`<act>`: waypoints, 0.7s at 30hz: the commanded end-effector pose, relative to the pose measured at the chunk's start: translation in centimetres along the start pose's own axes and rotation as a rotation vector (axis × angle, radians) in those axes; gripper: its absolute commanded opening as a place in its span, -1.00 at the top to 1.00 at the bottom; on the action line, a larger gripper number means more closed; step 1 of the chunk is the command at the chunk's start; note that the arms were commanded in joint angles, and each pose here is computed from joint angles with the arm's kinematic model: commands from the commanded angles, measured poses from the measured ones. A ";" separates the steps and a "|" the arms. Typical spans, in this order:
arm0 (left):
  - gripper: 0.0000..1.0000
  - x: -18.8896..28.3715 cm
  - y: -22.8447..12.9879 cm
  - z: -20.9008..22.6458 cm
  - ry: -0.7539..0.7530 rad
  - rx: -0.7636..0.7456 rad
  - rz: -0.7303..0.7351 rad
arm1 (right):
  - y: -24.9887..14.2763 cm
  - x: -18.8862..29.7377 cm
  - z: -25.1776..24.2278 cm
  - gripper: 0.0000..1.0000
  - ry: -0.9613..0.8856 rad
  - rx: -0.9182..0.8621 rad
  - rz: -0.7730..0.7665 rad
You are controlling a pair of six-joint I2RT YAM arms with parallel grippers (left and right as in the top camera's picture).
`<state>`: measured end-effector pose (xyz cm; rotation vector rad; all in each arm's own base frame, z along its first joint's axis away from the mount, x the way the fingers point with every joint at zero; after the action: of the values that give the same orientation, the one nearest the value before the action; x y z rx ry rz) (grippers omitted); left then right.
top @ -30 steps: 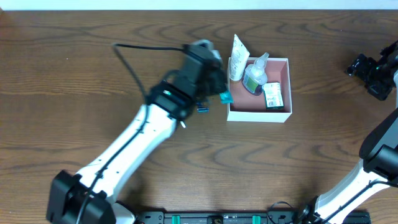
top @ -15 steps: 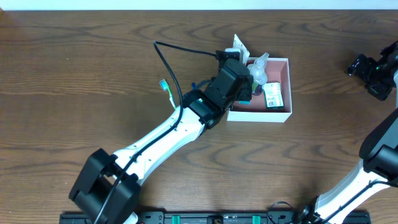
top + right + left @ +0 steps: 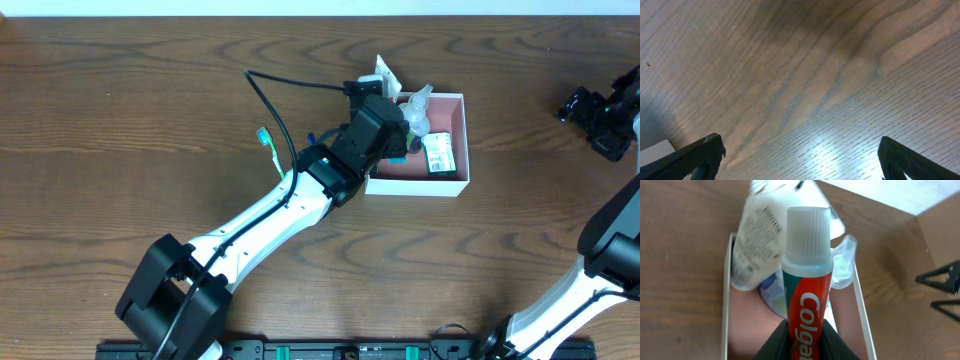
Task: Pack container
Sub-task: 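Carry the toothpaste tube with left gripper into the box, release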
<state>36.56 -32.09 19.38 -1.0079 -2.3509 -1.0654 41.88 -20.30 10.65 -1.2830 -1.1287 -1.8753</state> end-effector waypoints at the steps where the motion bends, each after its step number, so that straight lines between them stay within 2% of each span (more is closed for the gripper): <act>1: 0.63 0.1 0.4 -0.1 0.006 0.190 -0.018 | 0.2 0.9 0.0 -0.98 -0.003 -0.010 -0.020; 5: 0.63 0.1 0.2 0.2 0.021 0.396 -0.012 | 0.2 0.9 0.0 -0.99 -0.003 -0.010 -0.020; 9: 0.63 0.1 0.1 -0.2 0.006 0.521 -0.013 | 0.2 0.9 0.0 -0.98 -0.003 -0.010 -0.020; 21: 0.63 -0.4 -1.9 -3.1 -0.091 0.512 0.013 | 0.2 0.9 0.0 -0.98 -0.003 -0.010 -0.020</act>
<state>35.57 -34.63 20.65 -0.8867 -2.4899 -0.3871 41.88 -20.29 10.65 -1.2826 -1.1285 -1.8755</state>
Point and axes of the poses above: each gripper's point midway between its finger pads, its own x axis back along the fingers, its own z axis along the line the jaws close on, y = z × x, the point moved 3 cm from there along x, back along the fingers, and after that the axes turned 13 degrees about x, right-handed, at the moved point
